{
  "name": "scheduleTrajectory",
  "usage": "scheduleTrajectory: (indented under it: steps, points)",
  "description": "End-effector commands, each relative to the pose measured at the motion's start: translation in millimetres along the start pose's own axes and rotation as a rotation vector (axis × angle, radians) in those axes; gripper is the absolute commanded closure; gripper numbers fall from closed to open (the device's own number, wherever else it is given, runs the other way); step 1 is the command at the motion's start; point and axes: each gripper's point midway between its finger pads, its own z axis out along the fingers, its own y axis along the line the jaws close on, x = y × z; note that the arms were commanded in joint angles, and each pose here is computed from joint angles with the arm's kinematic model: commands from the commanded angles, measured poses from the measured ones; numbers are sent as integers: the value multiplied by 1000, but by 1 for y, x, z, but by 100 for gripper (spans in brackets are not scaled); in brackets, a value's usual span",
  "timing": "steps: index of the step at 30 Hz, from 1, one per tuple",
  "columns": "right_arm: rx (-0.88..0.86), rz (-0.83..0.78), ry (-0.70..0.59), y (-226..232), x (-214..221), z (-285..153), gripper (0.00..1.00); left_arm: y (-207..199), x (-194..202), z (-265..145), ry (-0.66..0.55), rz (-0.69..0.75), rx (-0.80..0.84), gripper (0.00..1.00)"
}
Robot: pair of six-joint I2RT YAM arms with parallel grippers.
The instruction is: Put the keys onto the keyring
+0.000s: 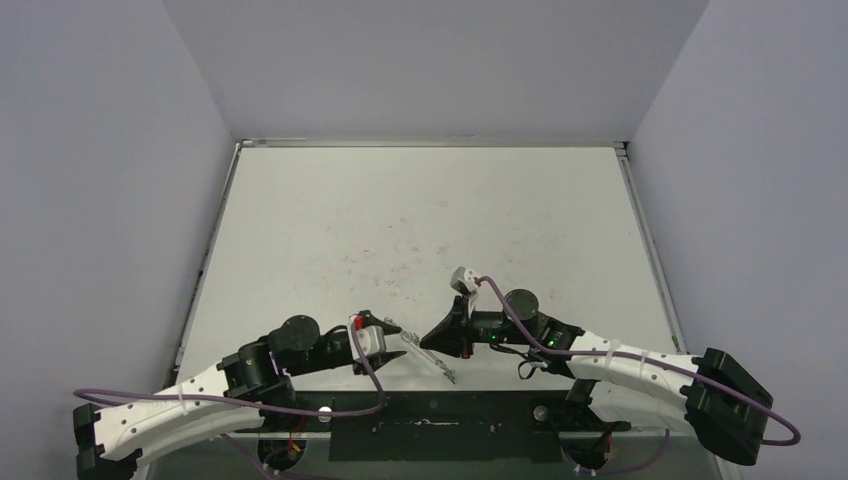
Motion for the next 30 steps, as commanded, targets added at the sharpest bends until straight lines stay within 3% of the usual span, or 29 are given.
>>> scheduleTrajectory:
  steps: [1, 5, 7, 21, 30]
  points:
    - [-126, -202, -101, 27, -27, -1, 100, -23, -24, 2, -122, -60, 124, 65]
    - [-112, -235, -117, 26, -33, -3, 100, -25, -21, 3, -109, -64, 133, 80]
    - [-107, -241, -124, 26, -35, -3, 100, -26, -19, 6, -100, -65, 139, 82]
    - [-84, -228, -135, 26, -41, -3, 100, -20, 0, 21, -14, -37, 120, 75]
    - [-85, -214, -133, 26, -41, -3, 100, -13, -9, 27, -69, -20, 82, 69]
